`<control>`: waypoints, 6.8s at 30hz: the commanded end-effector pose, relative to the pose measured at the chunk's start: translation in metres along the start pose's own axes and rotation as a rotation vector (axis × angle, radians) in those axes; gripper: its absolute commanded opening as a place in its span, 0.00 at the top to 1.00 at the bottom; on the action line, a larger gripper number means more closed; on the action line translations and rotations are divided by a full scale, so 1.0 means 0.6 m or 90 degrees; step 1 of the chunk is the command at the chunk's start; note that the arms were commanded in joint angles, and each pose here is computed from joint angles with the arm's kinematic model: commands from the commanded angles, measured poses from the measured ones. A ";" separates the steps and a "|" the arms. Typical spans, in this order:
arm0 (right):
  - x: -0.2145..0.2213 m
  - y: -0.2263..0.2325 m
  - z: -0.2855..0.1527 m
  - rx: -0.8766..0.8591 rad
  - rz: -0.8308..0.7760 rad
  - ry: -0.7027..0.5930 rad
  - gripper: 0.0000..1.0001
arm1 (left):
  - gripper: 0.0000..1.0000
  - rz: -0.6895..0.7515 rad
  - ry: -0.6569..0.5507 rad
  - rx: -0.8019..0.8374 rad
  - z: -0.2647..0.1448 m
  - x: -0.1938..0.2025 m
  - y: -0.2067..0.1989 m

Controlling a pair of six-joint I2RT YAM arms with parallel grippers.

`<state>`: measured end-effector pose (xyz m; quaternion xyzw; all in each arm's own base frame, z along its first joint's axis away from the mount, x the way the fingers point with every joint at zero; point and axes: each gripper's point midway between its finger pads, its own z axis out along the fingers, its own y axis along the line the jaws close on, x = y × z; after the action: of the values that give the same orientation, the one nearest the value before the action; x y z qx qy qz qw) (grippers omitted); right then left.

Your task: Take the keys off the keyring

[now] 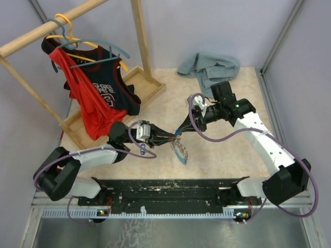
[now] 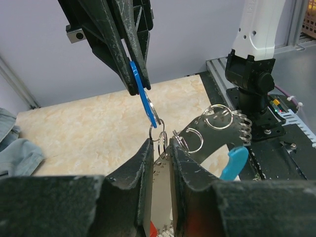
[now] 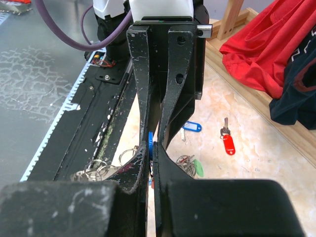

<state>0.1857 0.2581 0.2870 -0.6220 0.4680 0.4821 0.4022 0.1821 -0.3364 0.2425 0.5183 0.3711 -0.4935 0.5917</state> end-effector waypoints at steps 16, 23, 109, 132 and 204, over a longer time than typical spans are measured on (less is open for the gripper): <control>-0.063 0.010 -0.012 -0.002 -0.083 -0.041 1.00 | 0.86 -0.018 0.020 0.005 0.013 0.007 0.005; -0.061 0.008 -0.011 -0.001 -0.081 -0.040 1.00 | 0.85 -0.022 0.012 0.009 0.017 0.002 0.006; -0.031 -0.007 -0.032 0.071 -0.094 0.007 1.00 | 0.59 0.018 0.009 -0.097 -0.022 -0.030 0.042; -0.023 0.005 -0.036 0.060 -0.124 0.028 1.00 | 0.63 -0.006 0.031 0.025 0.010 0.005 0.028; -0.018 0.023 -0.033 0.028 -0.135 0.024 1.00 | 0.56 -0.021 0.007 0.043 0.046 0.027 0.043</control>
<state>0.1794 0.2320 0.2667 -0.6602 0.4717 0.4111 0.4156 0.2163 -0.3615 0.2277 0.5190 0.4020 -0.5011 0.5638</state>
